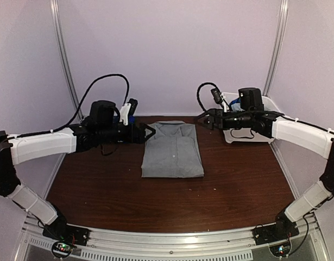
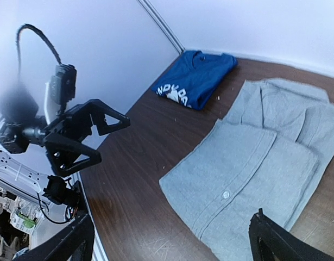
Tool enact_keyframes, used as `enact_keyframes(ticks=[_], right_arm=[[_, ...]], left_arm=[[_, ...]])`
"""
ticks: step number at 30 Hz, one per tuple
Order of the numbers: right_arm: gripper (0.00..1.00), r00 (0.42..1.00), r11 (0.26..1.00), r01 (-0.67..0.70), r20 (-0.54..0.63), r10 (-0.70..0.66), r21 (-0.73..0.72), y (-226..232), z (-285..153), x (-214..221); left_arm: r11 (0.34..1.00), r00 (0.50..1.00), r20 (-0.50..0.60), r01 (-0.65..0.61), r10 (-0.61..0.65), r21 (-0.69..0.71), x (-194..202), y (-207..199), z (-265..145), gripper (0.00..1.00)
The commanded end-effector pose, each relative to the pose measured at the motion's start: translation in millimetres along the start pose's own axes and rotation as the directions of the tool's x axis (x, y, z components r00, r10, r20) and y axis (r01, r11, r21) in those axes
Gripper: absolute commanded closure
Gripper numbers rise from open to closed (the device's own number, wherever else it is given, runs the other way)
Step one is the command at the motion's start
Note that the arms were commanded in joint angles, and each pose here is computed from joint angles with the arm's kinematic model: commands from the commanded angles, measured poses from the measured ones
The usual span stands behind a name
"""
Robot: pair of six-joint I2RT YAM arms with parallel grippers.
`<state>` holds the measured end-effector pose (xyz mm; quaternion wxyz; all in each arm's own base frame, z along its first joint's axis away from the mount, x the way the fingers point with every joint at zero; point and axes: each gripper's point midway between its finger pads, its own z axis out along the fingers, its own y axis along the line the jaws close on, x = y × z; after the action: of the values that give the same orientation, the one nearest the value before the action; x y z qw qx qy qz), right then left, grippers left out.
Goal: Fold and stack the mixed laundry pile
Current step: Smooth out the 2/3-rectangle-folded shirt at the center of the board.
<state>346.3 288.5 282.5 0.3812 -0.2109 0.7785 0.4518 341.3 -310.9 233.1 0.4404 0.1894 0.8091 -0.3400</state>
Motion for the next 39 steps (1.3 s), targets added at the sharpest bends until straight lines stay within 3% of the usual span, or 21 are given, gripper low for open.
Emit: enact_keyframes(ticks=[1, 6, 13, 19, 24, 28, 33, 39], right_arm=[[0.02, 0.976, 0.988, -0.141, -0.159, 0.149, 0.061, -9, 36, 74], [0.09, 0.943, 0.971, -0.238, -0.238, 0.234, 0.011, 3, 68, 124], [0.10, 0.899, 0.948, -0.318, -0.312, 0.307, 0.018, -8, 100, 166], [0.12, 0.885, 0.938, -0.335, -0.310, 0.347, 0.091, -47, 112, 184], [0.15, 0.856, 0.914, -0.361, -0.322, 0.404, 0.187, -92, 95, 219], [0.16, 0.831, 0.900, -0.385, -0.347, 0.434, 0.203, -97, 80, 242], [0.16, 0.879, 0.932, -0.348, -0.308, 0.363, 0.105, -66, 67, 203], [0.15, 0.916, 0.947, -0.322, -0.257, 0.308, -0.016, -38, 84, 139]], left_arm=[[0.999, 0.989, -0.146, 0.033, -0.033, -0.008, 58, -16, 21, 0.04], [0.994, 0.972, -0.224, 0.086, -0.069, 0.069, 103, -47, 46, 0.13], [0.975, 0.946, -0.289, 0.188, -0.148, 0.117, 142, -48, 75, 0.20], [0.969, 0.932, -0.293, 0.239, -0.213, 0.056, 164, -17, 92, 0.21], [0.959, 0.915, -0.296, 0.283, -0.273, -0.011, 192, 17, 85, 0.21], [0.958, 0.906, -0.320, 0.284, -0.276, -0.022, 206, 21, 76, 0.22], [0.973, 0.943, -0.272, 0.219, -0.193, 0.067, 167, -3, 59, 0.20], [0.977, 0.966, -0.222, 0.163, -0.129, 0.140, 121, -25, 78, 0.19]])
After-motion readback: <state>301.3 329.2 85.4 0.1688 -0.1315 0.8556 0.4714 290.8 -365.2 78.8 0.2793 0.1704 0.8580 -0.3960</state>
